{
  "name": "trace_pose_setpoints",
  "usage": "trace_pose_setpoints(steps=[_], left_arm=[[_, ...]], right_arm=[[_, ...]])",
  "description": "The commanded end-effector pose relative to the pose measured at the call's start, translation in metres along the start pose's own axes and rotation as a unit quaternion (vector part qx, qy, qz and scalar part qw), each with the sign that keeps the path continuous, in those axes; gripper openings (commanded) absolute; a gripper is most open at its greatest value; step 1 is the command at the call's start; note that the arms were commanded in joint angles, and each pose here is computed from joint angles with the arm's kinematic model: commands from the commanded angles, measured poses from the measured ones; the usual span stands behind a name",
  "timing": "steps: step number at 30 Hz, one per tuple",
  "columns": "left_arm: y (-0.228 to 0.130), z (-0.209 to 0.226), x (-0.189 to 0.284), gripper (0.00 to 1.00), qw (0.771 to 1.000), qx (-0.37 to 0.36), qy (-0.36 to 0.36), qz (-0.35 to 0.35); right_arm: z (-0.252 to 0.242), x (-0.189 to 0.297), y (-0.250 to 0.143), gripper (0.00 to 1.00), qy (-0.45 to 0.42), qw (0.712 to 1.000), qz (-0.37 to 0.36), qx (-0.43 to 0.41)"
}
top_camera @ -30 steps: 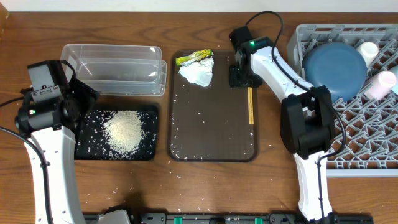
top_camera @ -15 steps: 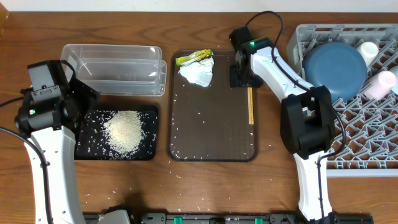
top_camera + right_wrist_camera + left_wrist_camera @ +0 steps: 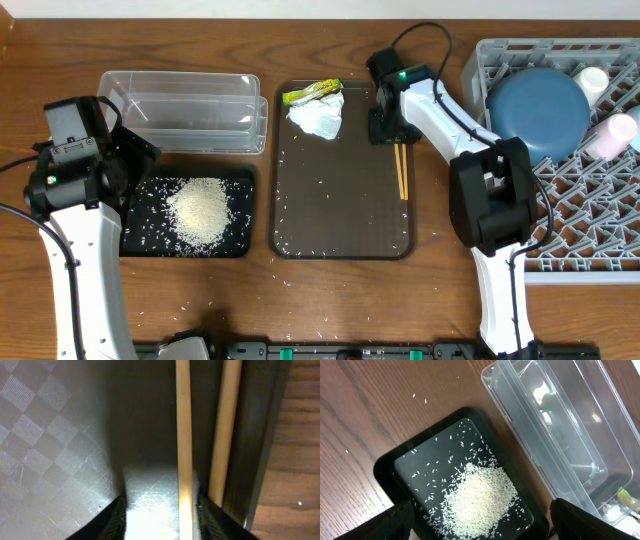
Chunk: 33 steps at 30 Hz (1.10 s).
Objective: Sort waste into correct bins and load items into the dishwasher rack
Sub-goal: 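Grasp one wooden chopstick with the right gripper and lift it, then carry the chopstick to the rack and drop it in upright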
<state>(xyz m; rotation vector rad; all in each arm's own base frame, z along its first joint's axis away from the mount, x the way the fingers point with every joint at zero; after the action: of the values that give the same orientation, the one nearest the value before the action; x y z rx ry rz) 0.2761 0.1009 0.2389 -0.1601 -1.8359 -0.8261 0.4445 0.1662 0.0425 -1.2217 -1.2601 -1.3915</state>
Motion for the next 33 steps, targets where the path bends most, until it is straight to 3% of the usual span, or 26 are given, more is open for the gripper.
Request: trace_pose_setpoints(steps=[1, 5, 8, 14, 20, 27, 33], left_arm=[[0.003, 0.000, 0.002, 0.90, 1.000, 0.010, 0.000, -0.004], [0.003, 0.000, 0.002, 0.89, 1.000, 0.010, -0.001, -0.004], [0.003, 0.000, 0.002, 0.90, 1.000, 0.010, 0.000, -0.004], [0.003, 0.000, 0.002, 0.90, 1.000, 0.010, 0.000, -0.004], [0.003, 0.000, 0.002, 0.90, 1.000, 0.010, 0.000, -0.004], [0.003, 0.000, 0.002, 0.89, 1.000, 0.010, 0.000, -0.004], [0.003, 0.000, 0.002, 0.90, 1.000, 0.010, 0.000, -0.004]], right_arm=[[-0.004, -0.011, -0.006, 0.41, -0.013, 1.000, 0.013, -0.021], [-0.005, -0.011, -0.007, 0.36, -0.014, 1.000, 0.014, -0.024], [-0.005, -0.012, -0.008, 0.01, -0.015, 0.999, 0.017, -0.024], [-0.005, 0.002, -0.006, 0.01, 0.000, 1.000, 0.016, -0.022], [-0.024, 0.060, 0.019, 0.01, 0.021, 0.999, -0.037, -0.013], [-0.081, 0.154, 0.039, 0.01, 0.039, 0.990, -0.128, -0.032], [-0.137, 0.193, 0.020, 0.01, 0.016, 0.992, -0.121, -0.033]])
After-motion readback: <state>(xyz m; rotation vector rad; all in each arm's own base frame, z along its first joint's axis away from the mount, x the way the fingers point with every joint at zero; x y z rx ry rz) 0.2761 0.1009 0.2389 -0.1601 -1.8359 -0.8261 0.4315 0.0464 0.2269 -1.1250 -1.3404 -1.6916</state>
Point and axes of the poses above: each gripper's point midway between its finger pads, its own x axis back along the fingers, its own z axis along the line the jaws close on, y = z × x, the point moved 4 cm from there along x, back along the fingers, and after that the axes turned 4 degrees about -x, right-handed, at the moved point
